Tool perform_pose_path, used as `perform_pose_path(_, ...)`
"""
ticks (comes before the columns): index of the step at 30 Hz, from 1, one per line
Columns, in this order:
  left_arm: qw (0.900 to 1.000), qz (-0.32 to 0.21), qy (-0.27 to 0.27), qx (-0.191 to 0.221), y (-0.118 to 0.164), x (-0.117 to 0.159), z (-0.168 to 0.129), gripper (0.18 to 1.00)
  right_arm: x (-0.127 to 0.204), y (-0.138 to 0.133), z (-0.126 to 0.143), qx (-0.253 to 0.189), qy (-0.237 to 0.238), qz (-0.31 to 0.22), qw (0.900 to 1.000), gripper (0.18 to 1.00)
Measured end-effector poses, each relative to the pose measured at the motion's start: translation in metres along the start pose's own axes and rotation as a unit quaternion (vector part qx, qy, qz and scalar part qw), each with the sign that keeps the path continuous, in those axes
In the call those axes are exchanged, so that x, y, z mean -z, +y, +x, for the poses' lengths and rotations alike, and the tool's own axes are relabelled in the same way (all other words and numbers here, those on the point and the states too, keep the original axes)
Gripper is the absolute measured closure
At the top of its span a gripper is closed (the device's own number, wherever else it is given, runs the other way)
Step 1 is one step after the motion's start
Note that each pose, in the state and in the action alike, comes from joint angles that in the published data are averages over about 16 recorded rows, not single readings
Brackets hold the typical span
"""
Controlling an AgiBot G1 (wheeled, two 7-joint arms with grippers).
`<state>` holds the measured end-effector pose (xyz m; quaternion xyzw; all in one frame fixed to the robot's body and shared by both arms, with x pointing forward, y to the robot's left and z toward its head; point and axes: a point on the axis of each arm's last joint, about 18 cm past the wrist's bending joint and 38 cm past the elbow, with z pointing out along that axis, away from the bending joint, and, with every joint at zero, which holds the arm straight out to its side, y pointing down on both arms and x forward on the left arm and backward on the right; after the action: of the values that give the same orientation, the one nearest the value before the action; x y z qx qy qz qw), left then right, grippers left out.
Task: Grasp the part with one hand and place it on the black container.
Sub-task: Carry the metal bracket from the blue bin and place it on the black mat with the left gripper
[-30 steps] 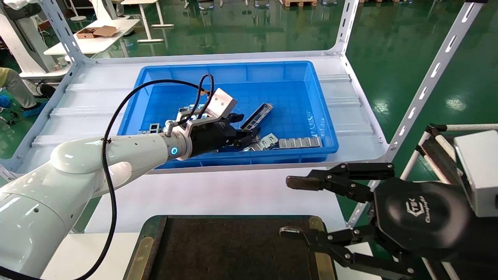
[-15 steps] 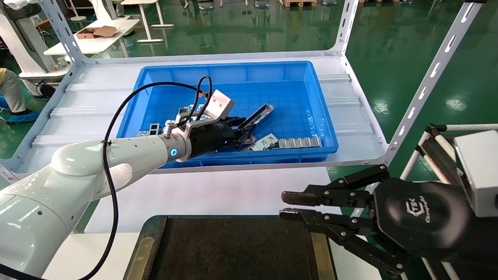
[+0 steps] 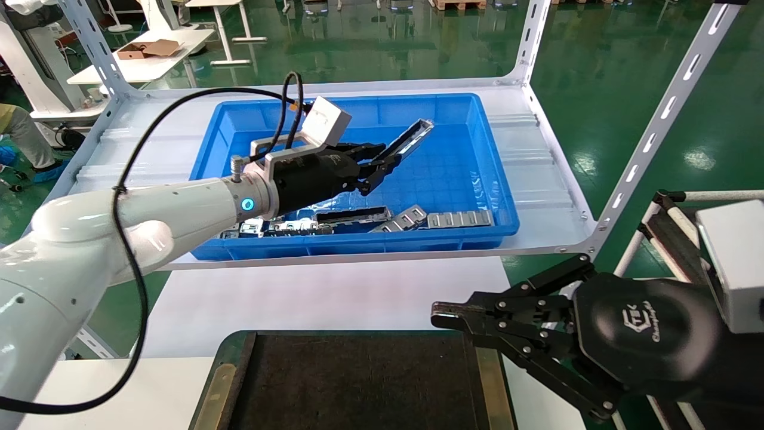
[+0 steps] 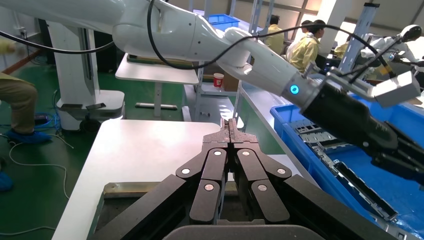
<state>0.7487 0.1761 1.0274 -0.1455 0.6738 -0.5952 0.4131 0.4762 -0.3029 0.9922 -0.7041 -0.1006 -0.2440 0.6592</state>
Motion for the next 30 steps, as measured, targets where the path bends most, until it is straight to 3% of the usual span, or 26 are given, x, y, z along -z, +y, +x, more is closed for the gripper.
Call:
perform_pose_path(15,0.9885,0.059,0.139,-0.003,-0.005,0.068,0.018,0.826,0.000,0.000,0.000,0.000,0.000,0.000,1.000,0.988)
perform_pose_path(30,0.9686,0.047,0.242,0.032,0.044,0.125,0.083,0.827,0.000,0.000,0.000,0.000,0.000,0.000,1.000,0.988)
